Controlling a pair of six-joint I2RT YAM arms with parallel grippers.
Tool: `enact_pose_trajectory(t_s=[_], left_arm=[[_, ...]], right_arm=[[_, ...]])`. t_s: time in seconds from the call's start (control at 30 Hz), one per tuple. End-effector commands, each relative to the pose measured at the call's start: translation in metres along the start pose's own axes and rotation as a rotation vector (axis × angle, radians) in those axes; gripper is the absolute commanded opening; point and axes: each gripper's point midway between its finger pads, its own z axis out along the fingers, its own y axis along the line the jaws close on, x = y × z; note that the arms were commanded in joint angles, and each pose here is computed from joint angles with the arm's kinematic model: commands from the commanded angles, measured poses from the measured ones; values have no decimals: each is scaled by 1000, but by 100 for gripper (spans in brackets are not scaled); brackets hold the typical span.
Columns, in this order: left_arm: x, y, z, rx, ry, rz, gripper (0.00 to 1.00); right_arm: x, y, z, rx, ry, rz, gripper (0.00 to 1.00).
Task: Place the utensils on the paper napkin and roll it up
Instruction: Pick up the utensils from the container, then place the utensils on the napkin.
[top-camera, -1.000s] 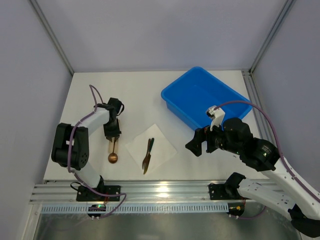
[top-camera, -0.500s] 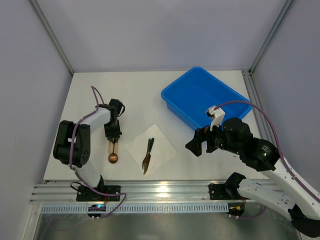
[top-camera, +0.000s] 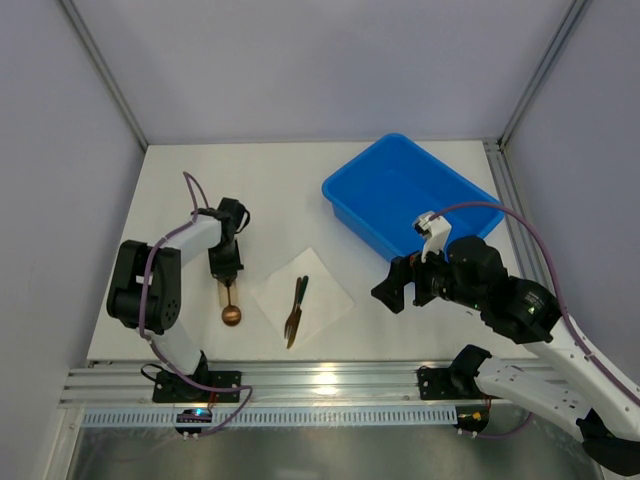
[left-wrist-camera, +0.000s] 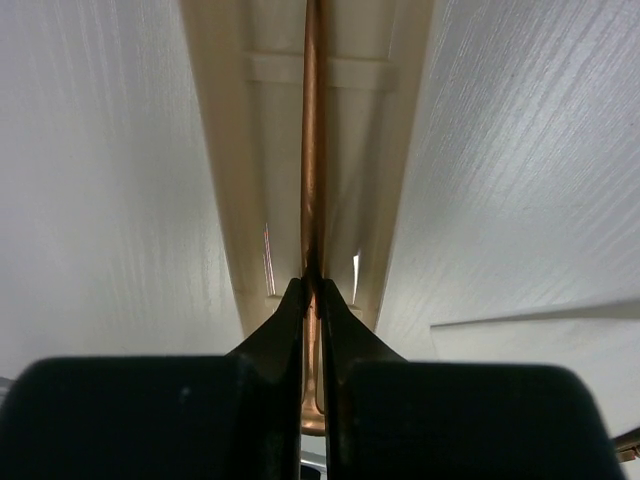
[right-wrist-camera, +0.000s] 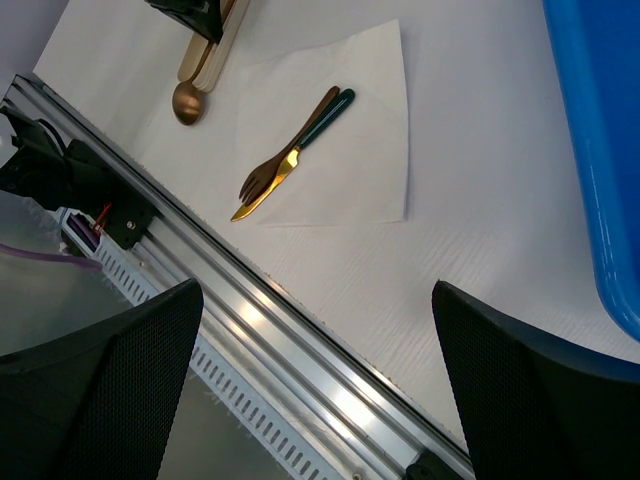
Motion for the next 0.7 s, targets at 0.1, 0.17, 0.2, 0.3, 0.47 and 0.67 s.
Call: enact_pose_trajectory(t_s=[0.1,0.17,0.2,0.3,0.47,0.67], left_arm=[[-14,4,-23,5,-63,-14,0],[-18,6,-38,7,-93,-19,0],[-21,7,-45,12,-107,-22,0],[-26,7,-72,35,-155,-19,0],[-14,-32,-110,159,-183,45,0],[26,-106,-124,303,-181,151,0]], right_arm=[[-11,6,-8,-17,-41,-12,99],[-10,6,-8,-17,-37,-12,99],[-10,6,-7,-17,-37,-10,99],[-11,6,-8,-21,-41,-10,100],[-13,7,-6,-18,-39,-10,99],[-14,7,-5,-19,-40,-6,99]])
